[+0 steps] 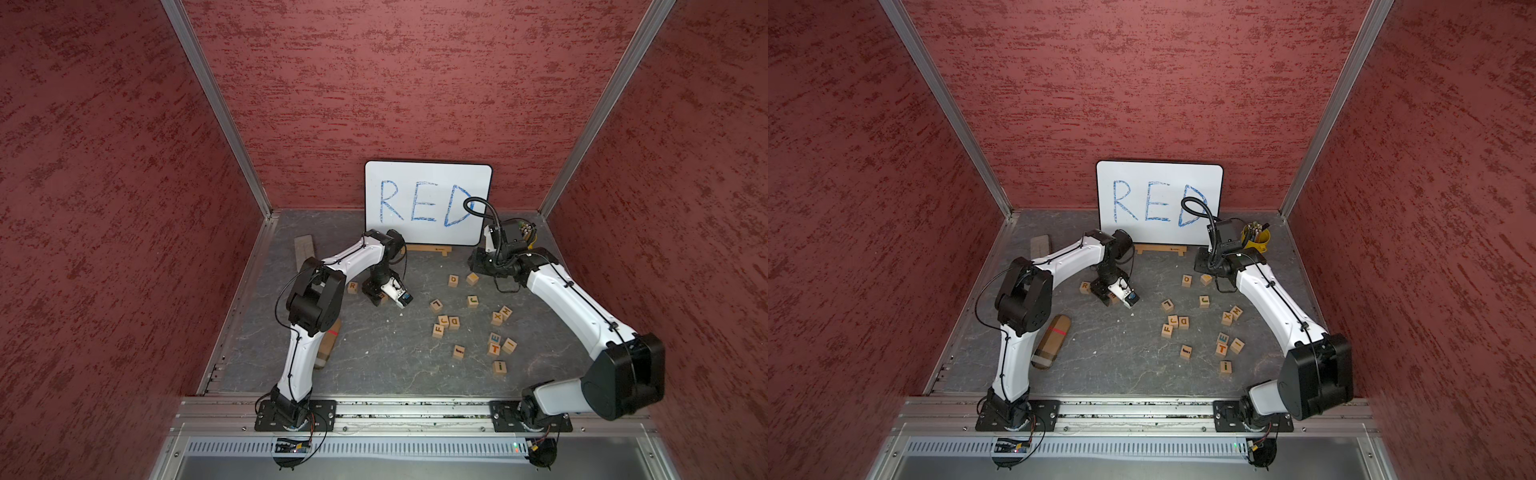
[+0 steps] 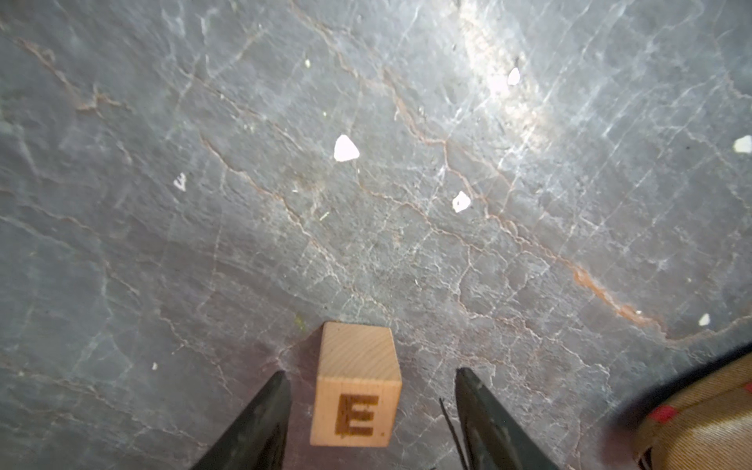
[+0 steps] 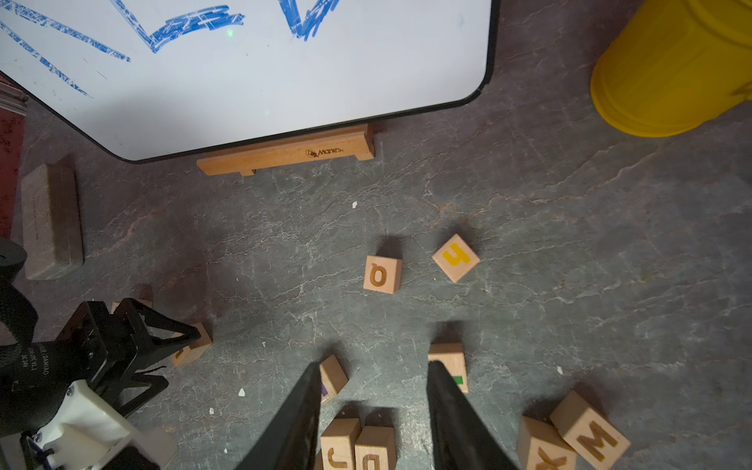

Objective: Assemble the uppercase word "red" with letter blocks
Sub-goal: Pick up the letter block from the center of the board.

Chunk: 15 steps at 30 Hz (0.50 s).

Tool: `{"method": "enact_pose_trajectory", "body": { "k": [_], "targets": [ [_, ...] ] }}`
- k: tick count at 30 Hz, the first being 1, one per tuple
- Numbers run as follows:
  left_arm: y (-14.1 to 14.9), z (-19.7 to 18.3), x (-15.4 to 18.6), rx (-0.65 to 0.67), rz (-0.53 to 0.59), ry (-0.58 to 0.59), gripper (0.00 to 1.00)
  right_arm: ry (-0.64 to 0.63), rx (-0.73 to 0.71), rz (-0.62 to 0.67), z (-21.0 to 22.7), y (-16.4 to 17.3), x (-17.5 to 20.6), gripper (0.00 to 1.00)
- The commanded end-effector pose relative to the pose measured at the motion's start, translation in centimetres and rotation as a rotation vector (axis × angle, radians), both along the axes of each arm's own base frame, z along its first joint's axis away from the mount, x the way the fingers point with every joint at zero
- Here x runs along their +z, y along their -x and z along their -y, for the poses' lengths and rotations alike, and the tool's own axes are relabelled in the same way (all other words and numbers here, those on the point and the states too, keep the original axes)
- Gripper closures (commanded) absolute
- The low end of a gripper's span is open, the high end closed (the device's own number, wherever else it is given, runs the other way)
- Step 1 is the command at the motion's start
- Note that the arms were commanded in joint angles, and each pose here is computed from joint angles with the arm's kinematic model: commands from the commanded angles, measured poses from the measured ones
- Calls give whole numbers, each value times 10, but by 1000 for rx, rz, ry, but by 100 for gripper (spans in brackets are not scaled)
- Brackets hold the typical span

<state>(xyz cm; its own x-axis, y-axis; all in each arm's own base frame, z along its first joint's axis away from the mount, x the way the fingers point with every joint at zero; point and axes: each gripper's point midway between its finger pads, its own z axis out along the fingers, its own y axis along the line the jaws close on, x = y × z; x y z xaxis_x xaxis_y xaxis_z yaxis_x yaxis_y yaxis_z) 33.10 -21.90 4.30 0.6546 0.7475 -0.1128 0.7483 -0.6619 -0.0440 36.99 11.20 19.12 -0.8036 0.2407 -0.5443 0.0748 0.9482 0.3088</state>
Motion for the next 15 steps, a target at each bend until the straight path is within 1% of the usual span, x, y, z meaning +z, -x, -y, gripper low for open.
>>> {"method": "enact_pose_trajectory", "body": {
  "k": [1, 5, 7, 12, 14, 15],
  "targets": [
    [2, 2, -10, -10, -20, -3, 36, 12, -17, 9, 8, 1, 3, 55],
    [0, 0, -15, -2, -19, -10, 41, 14, -19, 4, 10, 3, 0, 55],
    [1, -1, -18, 1, -24, -16, 42, 12, -19, 2, 10, 4, -1, 55],
    [0, -1, -23, 4, -23, -18, 48, 19, -23, 5, 13, 6, 2, 56],
    [1, -2, -25, -1, -26, -27, 52, 23, -26, 3, 15, 7, 2, 55],
    [1, -4, -27, -4, -27, -33, 56, 23, -28, 3, 15, 7, 2, 56]
  ]
}}
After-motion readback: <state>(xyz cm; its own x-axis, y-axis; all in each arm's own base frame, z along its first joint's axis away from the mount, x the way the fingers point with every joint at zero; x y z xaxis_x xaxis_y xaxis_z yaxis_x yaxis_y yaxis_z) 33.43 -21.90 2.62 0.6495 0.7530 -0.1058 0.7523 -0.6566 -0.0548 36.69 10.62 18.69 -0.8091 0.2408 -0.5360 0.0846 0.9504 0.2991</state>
